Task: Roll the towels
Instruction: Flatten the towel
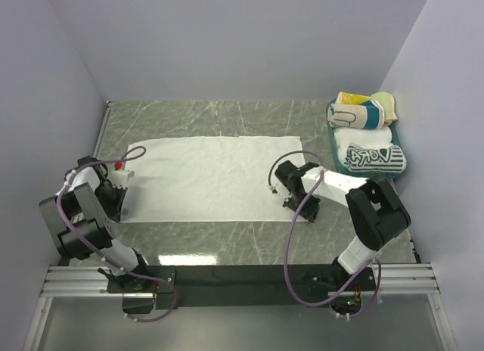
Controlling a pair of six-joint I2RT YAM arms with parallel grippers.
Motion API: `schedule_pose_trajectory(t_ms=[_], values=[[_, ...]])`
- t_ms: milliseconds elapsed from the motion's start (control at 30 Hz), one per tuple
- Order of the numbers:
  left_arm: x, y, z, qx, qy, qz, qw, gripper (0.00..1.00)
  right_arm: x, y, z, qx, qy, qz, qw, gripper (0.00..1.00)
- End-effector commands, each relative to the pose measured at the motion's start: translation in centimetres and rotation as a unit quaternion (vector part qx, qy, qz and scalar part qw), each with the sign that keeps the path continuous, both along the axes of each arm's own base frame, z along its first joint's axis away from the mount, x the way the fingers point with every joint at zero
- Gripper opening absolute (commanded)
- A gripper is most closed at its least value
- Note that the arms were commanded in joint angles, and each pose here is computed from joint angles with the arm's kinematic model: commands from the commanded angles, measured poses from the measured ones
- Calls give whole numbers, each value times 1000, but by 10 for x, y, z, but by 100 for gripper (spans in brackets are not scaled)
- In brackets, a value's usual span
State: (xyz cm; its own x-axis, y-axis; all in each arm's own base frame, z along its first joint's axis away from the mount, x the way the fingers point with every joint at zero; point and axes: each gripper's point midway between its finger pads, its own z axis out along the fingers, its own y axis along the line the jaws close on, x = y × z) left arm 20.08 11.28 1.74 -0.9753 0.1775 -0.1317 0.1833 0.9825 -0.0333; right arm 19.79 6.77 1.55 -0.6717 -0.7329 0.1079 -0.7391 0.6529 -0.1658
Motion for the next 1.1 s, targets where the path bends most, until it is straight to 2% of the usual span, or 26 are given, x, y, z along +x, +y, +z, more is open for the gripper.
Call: schedule_pose_trajectory(t_ms=[0,33,100,133,267,400,500,567,700,767,800,1067], values=[[7,5,26,-10,6,-27,1000,9,0,11,24,37,9,22,999,23],[32,11,45,-15,-29,-23,999,11,5,16,30,50,5,20,999,27],[57,5,60,-47,-57,-5,997,16,28,33,48,84,-24,9,996,29],[83,2,72,-77,-87,0,993,17,36,41,54,102,-31,1,994,31],[151,3,90,-120,-154,52,979,25,85,55,69,136,-86,-39,986,30],[204,10,82,-148,-175,88,969,34,141,47,81,158,-132,-102,973,29],[244,14,85,-177,-210,111,955,39,174,34,78,185,-135,-160,960,28],[258,8,85,-212,-216,135,944,41,185,24,68,197,-120,-193,954,28],[287,4,79,-233,-227,163,931,46,200,16,59,208,-124,-220,945,27],[293,5,76,-232,-228,179,928,48,202,18,55,210,-122,-221,945,27],[296,6,70,-231,-229,180,928,55,202,20,55,214,-119,-225,943,27],[307,1,49,-256,-204,225,918,59,195,26,51,225,-104,-231,941,26]])
